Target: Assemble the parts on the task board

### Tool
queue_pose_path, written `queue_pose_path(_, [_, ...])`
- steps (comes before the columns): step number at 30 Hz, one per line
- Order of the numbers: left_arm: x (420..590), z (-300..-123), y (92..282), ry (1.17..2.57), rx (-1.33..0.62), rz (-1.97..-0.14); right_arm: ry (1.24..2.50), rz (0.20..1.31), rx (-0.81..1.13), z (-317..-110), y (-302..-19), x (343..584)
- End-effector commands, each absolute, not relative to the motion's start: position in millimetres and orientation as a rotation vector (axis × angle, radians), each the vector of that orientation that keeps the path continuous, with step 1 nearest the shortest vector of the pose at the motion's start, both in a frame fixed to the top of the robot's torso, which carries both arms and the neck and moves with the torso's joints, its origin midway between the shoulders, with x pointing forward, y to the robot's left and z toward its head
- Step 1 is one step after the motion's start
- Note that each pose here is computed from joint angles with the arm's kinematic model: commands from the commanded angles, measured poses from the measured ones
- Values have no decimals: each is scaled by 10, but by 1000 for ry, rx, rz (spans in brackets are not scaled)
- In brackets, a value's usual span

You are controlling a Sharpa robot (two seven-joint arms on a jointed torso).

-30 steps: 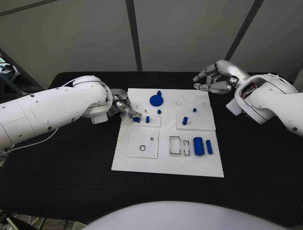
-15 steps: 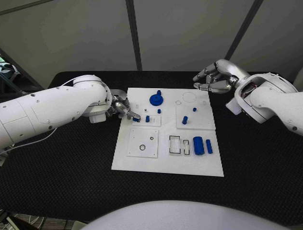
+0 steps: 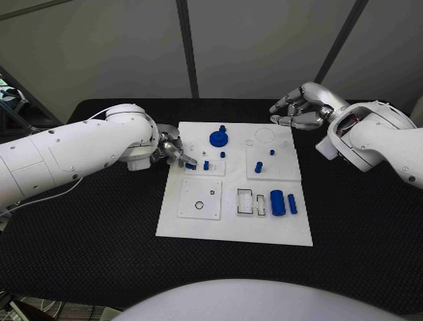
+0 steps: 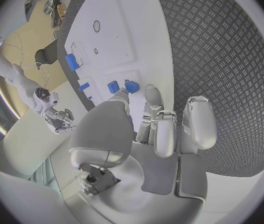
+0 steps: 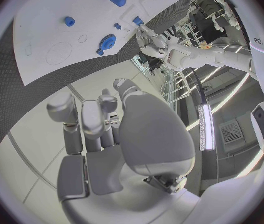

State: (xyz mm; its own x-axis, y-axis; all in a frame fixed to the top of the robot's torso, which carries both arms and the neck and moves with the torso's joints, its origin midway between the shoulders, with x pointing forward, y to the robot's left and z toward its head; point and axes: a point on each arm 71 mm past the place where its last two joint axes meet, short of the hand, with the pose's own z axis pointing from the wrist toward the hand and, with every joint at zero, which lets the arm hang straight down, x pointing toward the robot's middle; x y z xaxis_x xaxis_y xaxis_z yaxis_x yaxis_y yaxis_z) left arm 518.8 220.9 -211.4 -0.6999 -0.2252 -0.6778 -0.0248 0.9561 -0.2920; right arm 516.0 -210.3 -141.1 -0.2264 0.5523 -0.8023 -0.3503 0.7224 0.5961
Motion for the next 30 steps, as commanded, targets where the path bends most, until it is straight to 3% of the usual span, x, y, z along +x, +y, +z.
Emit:
queue_pose_path(1, [5183, -2136, 2202, 2342, -172, -332, 1595, 847, 162, -1401, -2091, 5158])
queue_pose_path(30, [5158, -2210, 2196, 2391, -181, -352, 1595, 847, 162, -1401, -2091, 5160])
